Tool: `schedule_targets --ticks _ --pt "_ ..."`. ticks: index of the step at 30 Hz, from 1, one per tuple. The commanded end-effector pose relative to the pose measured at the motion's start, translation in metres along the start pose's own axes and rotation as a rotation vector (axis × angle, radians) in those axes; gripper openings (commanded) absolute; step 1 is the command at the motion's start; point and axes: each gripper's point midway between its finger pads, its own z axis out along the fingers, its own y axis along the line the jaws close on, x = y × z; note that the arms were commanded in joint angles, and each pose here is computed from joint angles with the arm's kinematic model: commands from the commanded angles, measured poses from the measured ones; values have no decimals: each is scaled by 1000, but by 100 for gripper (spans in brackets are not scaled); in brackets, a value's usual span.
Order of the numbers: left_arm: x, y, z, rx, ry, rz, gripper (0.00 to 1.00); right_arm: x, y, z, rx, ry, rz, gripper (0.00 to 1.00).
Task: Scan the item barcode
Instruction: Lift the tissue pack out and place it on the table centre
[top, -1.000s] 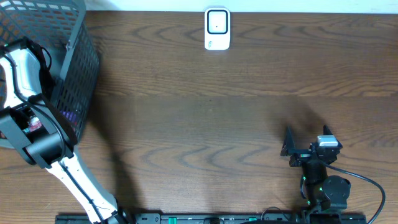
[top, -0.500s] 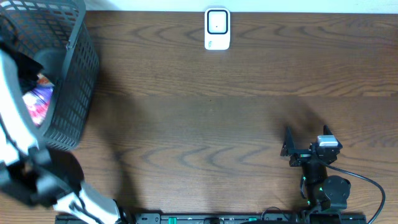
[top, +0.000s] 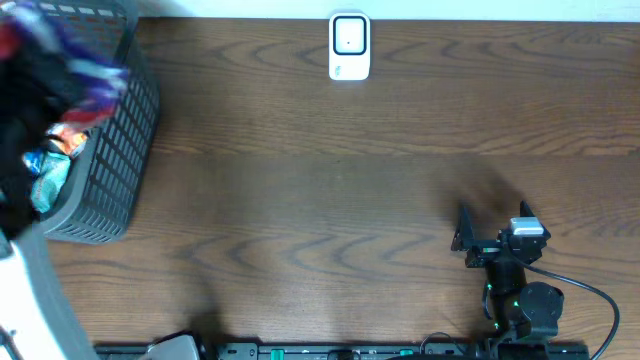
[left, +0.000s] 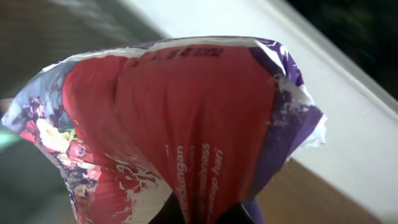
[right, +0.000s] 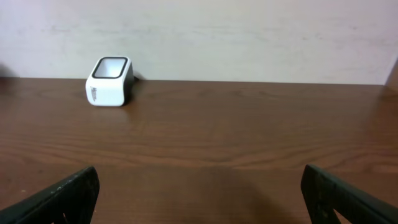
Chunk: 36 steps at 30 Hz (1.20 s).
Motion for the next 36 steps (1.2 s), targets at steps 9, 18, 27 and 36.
schedule_targets --ticks 9,18,27,36 --pt "119 -122 61 276 366 283 7 1 -1 0 2 0 -7 99" --pt "234 -139 168 117 608 451 7 1 0 0 2 0 -7 99" --pt "366 -131 227 8 868 525 7 1 0 0 2 0 -7 99" --pt "380 -138 234 24 871 542 87 1 0 0 2 0 -7 99"
